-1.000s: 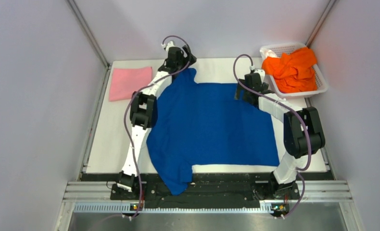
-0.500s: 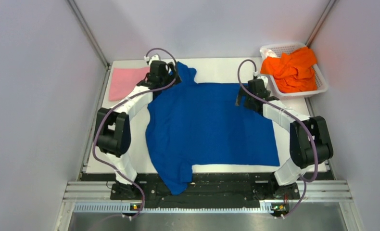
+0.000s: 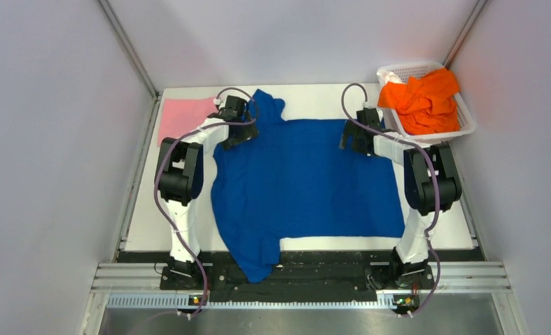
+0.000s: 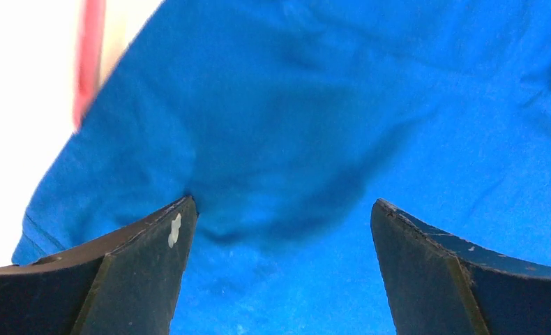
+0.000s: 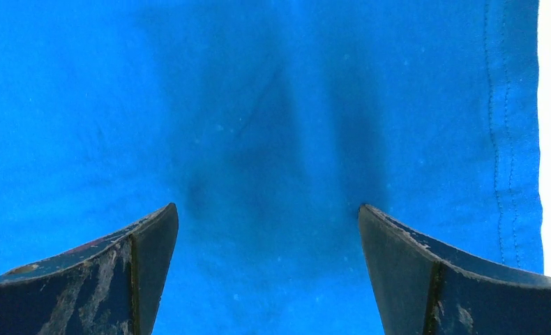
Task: Fold and stack the t-shirts
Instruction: Flatten out the tshirt
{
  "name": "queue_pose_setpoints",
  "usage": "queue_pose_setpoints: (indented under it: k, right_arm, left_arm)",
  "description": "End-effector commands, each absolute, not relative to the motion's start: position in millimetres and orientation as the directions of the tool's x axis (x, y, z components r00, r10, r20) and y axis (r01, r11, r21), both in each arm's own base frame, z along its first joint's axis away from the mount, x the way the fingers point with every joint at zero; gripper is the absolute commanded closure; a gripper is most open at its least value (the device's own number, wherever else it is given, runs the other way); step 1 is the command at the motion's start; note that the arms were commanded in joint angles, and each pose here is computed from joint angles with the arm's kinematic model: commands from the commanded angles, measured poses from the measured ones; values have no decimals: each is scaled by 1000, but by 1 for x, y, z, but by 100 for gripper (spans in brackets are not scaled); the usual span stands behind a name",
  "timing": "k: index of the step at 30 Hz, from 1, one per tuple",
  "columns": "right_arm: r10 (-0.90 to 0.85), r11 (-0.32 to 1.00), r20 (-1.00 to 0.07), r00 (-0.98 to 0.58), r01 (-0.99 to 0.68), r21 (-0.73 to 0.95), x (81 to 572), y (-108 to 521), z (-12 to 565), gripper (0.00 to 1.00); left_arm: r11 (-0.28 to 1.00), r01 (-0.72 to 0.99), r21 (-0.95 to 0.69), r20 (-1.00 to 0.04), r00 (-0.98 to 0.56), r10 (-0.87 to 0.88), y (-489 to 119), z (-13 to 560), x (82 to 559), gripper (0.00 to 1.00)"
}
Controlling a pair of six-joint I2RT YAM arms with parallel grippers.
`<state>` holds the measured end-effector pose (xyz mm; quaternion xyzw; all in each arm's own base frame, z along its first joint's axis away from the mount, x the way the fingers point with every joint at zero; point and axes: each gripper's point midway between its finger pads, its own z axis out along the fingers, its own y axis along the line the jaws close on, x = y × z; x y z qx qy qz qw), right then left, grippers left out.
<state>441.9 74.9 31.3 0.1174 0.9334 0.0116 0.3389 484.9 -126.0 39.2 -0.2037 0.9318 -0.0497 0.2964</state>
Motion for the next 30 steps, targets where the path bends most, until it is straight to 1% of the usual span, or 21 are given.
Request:
queue_pose_setpoints:
  k: [1, 7, 12, 15, 19, 22, 25, 27, 30]
  right_arm:
    - [255, 967, -623, -740, 212, 144, 466, 76, 28, 1]
    - [281, 959, -613, -738, 231, 162, 490, 73, 18, 2]
    - [275, 961, -617, -737, 224, 161, 510, 74, 15, 2]
    - [261, 965, -634, -728, 210, 156, 522, 75, 22, 1]
    - [242, 970, -655, -715, 185, 157, 536, 77, 32, 1]
    - [230, 973, -672, -704, 177, 148, 544, 77, 47, 1]
    - [224, 974, -691, -687, 180, 137, 542, 73, 69, 1]
    - [233, 972, -719, -655, 180, 151, 534, 71, 96, 1]
    - [257, 966, -747, -613, 173, 191, 511, 71, 124, 1]
  left_arm:
    - [901, -371, -225, -521, -735, -433, -110, 39, 505, 1]
    - [880, -407, -246, -493, -729, -475, -102, 25, 536, 1]
    - [880, -391, -271, -479, -738, -475, -105, 15, 569, 1]
    - [874, -396, -281, -486, -726, -486, -101, 16, 586, 1]
    - [856, -371, -361, -511, -689, -514, -99, 26, 614, 1]
    - [829, -269, -491, -521, -672, -527, -113, 55, 637, 1]
    - [831, -188, -524, -571, -646, -506, -121, 106, 641, 1]
    - [842, -153, -517, -608, -628, -487, -124, 138, 632, 1]
    - [862, -122, -492, -642, -618, -454, -130, 176, 599, 1]
